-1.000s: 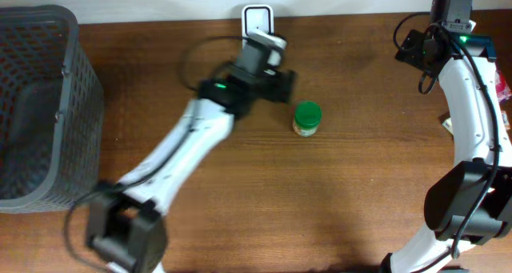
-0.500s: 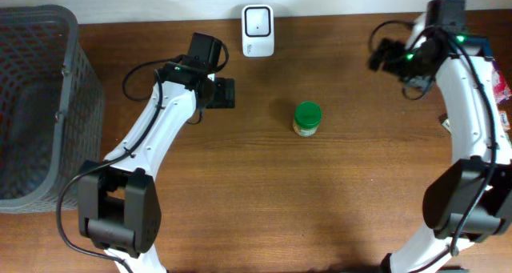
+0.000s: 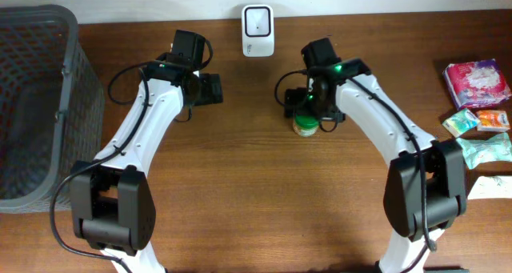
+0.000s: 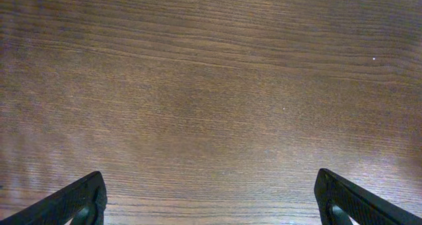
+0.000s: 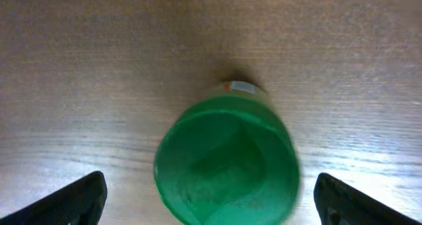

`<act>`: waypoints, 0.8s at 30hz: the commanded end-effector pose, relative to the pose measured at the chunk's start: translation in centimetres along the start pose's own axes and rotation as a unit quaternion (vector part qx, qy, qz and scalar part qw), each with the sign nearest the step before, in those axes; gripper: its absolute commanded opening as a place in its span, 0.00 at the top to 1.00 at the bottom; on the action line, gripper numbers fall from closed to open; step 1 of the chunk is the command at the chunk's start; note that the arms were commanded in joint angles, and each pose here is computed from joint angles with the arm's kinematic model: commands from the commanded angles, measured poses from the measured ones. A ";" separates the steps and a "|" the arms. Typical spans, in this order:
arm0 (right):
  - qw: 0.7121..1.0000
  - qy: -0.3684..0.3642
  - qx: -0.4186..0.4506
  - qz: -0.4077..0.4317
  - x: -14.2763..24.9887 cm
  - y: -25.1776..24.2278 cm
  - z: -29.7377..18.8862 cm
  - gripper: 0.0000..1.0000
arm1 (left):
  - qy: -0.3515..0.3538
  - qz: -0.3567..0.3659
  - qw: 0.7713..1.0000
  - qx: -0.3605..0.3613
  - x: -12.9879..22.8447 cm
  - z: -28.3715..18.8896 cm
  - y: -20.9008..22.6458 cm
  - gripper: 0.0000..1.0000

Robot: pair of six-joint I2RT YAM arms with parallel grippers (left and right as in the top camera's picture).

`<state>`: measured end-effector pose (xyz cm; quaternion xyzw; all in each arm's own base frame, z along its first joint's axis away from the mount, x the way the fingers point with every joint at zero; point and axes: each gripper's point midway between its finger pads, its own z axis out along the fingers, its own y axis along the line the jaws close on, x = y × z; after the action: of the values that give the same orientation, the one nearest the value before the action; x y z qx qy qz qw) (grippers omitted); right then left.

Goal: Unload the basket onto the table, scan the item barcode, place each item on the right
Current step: 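Lower the right gripper onto the green-lidded jar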

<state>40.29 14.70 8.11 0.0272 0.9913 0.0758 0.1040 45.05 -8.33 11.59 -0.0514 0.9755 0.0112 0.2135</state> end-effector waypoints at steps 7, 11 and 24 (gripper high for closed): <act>0.997 -0.015 0.055 0.054 0.0 -1.1 1.7 0.01 | 0.004 -0.006 1.000 -0.008 0.2 0.4 0.3 0.01; 0.994 -0.021 0.062 0.084 -0.2 -1.4 1.7 0.14 | 0.004 -0.006 1.000 -0.008 0.2 0.4 0.3 0.01; 0.965 -0.038 0.057 0.254 0.1 -1.7 2.8 0.31 | 0.004 -0.006 1.000 -0.008 0.2 0.4 0.3 0.01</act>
<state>40.83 13.75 5.81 0.2703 0.9541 0.0548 0.1165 45.05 -8.33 11.59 -0.0514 0.9755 0.0112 0.2135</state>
